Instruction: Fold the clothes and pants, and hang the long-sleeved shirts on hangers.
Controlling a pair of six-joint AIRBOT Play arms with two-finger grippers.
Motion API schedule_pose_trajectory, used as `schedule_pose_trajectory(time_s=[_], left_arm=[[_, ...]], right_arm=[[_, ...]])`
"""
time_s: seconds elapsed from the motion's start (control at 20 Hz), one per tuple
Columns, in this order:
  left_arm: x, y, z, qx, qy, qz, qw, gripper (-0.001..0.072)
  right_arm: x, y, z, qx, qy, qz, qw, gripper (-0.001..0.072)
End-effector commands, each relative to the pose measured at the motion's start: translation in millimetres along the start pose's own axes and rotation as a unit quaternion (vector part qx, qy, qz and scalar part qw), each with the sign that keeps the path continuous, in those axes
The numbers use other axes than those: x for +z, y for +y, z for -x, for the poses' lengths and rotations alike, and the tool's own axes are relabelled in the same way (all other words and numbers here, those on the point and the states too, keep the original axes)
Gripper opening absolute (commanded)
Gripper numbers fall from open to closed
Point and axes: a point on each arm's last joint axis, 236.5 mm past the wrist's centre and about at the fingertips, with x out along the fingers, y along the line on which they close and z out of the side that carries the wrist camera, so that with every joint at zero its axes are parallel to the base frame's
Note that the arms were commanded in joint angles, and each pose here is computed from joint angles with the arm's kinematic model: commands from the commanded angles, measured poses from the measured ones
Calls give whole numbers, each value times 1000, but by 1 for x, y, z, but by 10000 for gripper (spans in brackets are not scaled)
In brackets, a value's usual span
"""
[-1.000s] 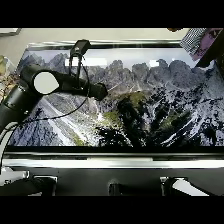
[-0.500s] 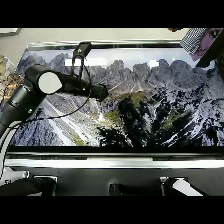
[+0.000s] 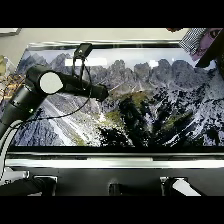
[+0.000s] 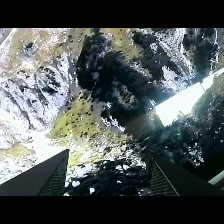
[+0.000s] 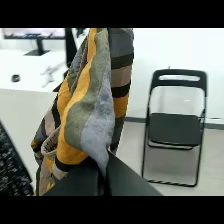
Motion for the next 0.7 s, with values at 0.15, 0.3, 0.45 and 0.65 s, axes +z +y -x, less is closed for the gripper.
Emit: schedule_pose_trajectory(time_s=[0.15,0.3,0.45,0.65], left_arm=[[-11,1,0,2,23,1,1000,539],[-17,1,0,2,36,1,999,539],[-20,-4,0,-7,41,5,999,539],[-20,-5,0,-10,42,7,999,539]], right_arm=[[11,-16,-15,-52,-43,1,998,15],[3,-17,-26,-64,-40,4,997,15],[-2,-26,-36,-82,-42,4,996,16],[-14,-56,-49,-101,-25,-43,994,16]])
